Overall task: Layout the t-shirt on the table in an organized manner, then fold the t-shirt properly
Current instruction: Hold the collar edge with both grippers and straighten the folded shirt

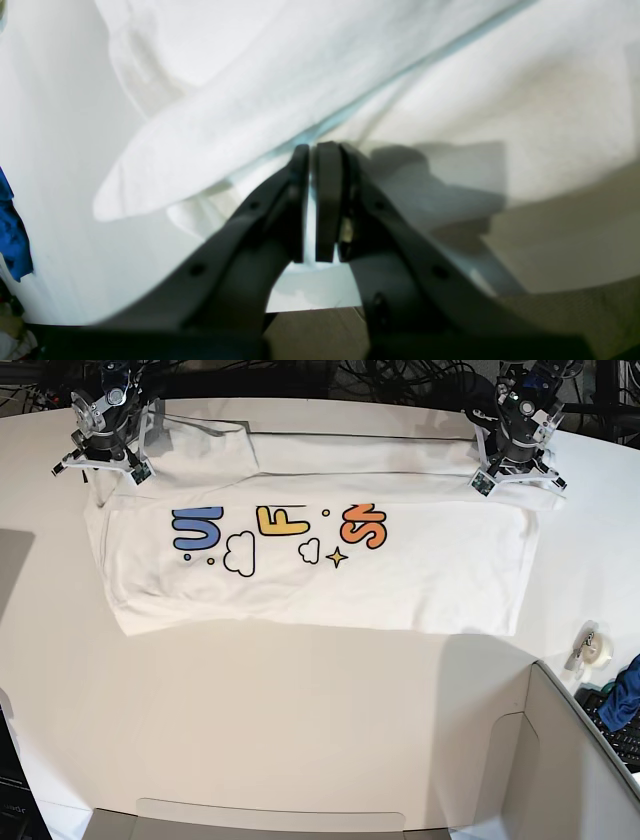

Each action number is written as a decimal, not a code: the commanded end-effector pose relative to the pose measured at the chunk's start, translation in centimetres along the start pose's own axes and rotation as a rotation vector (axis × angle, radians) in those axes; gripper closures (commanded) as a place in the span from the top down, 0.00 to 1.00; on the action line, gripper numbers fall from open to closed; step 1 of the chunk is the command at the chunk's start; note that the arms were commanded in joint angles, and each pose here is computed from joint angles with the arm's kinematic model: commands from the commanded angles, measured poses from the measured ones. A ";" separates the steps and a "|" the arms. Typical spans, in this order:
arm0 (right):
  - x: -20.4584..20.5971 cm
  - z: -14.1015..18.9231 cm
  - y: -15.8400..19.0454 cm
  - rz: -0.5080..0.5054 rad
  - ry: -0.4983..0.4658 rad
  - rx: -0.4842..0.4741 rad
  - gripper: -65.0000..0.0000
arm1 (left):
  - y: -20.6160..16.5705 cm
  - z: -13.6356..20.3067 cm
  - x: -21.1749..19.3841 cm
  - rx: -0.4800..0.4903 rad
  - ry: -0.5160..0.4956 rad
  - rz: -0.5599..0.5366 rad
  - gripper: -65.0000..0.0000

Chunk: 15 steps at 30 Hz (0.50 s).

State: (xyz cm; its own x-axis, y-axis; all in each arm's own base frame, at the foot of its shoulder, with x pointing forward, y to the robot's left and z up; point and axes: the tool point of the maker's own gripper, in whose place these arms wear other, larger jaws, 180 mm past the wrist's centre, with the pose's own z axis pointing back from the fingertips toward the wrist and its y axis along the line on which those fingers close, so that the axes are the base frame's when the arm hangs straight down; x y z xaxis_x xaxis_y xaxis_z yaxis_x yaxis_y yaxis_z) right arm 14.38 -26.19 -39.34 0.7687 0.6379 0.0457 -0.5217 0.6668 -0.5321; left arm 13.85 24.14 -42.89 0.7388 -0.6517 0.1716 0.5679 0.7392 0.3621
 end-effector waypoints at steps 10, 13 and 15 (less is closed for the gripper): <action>-3.2 0.8 2.7 0.038 0.074 0.070 0.08 | -1.3 0.0 -1.8 -0.055 0.073 -0.016 0.05; -3.0 0.8 2.4 0.032 0.069 0.063 0.08 | -1.2 0.0 -1.8 -0.054 0.073 -0.015 0.05; -2.6 0.7 2.2 0.027 0.062 0.057 0.08 | -1.2 0.1 -1.7 -0.052 0.066 -0.012 0.06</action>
State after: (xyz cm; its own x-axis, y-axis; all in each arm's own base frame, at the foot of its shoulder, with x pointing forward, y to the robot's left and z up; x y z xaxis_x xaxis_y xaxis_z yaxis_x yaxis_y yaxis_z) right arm 11.87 -26.25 -39.48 0.7729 0.6345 0.0014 -0.5420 0.6614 -0.5184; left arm 13.85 24.10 -42.89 0.7375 -0.6532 0.1716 0.5692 0.7380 0.3624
